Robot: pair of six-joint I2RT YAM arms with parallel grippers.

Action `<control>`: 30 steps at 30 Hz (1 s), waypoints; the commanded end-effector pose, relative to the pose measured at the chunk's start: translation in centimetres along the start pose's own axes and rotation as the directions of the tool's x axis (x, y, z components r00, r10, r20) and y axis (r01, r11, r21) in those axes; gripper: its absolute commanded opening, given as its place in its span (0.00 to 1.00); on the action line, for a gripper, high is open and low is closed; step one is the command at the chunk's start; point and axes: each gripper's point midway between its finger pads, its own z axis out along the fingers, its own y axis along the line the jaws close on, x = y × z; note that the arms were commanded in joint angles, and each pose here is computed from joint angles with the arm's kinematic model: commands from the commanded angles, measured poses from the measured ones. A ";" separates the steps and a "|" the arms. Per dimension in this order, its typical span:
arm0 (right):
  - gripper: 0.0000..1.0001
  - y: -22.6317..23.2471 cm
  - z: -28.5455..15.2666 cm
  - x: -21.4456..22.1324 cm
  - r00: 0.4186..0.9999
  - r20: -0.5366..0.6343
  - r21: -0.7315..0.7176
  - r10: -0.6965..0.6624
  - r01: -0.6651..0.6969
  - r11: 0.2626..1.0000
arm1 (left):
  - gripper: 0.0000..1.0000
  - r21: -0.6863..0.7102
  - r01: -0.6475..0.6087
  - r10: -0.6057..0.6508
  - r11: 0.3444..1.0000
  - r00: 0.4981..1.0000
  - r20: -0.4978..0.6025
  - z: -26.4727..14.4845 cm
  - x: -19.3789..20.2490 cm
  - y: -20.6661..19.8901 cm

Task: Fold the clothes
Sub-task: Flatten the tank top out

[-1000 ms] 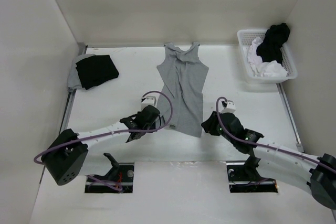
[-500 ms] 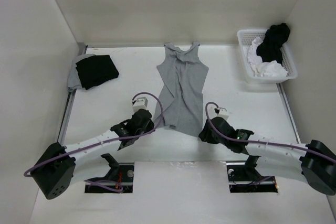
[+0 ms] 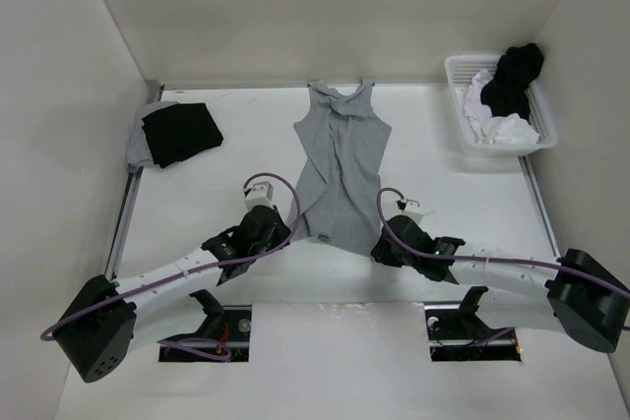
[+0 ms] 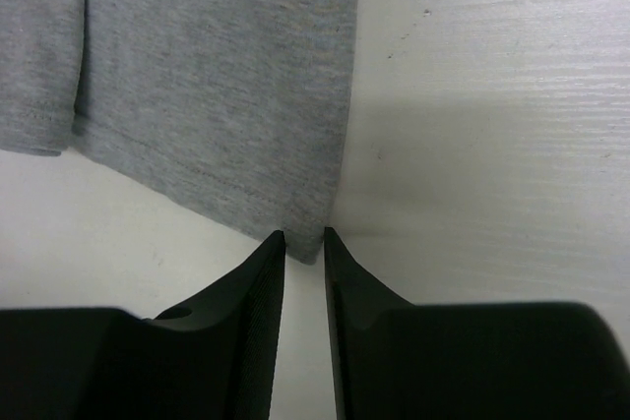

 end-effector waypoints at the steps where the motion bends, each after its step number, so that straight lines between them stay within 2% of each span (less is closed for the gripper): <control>1: 0.25 0.2 0.1 -0.1 1.000 0.002 0.007 0.006 -0.006 1.000 | 0.05 0.047 0.021 -0.023 0.999 0.999 0.043 -0.2 -1.1 -0.9; 8: 0.06 0.0 0.2 -0.6 0.999 0.029 0.009 0.018 -0.018 1.000 | 0.05 0.067 0.031 -0.035 0.997 0.997 0.065 -0.6 -2.0 -1.5; 11: 0.00 0.5 -0.7 -2.1 0.995 0.095 -0.020 0.023 -0.021 1.000 | 0.04 0.067 0.045 -0.050 0.997 0.995 0.085 -0.9 -2.8 -1.4; 14: 0.00 2.1 -4.2 -5.5 0.974 0.225 -0.078 0.010 0.007 0.997 | 0.03 0.099 0.083 -0.097 0.992 0.984 0.147 -2.4 -5.6 -1.9; 18: 0.00 4.6 -12.1 -11.5 0.918 0.396 -0.169 0.012 0.060 0.984 | 0.01 0.216 0.120 -0.186 0.969 0.929 0.321 -8.6 -13.0 -4.1; 22: 0.00 7.3 -21.2 -17.1 0.833 0.554 -0.239 0.010 0.147 0.960 | 0.00 0.285 0.101 -0.242 0.953 0.822 0.516 -17.5 -20.5 -5.4; 26: 0.00 9.7 -31.4 -23.1 0.704 0.708 -0.275 0.047 0.215 0.937 | 0.00 0.398 0.072 -0.342 0.914 0.663 0.666 -27.3 -26.9 -7.1; 30: 0.00 11.9 -40.5 -28.0 0.593 0.799 -0.307 0.097 0.265 0.914 | 0.00 0.522 0.009 -0.457 0.853 0.496 0.739 -36.7 -31.8 -8.7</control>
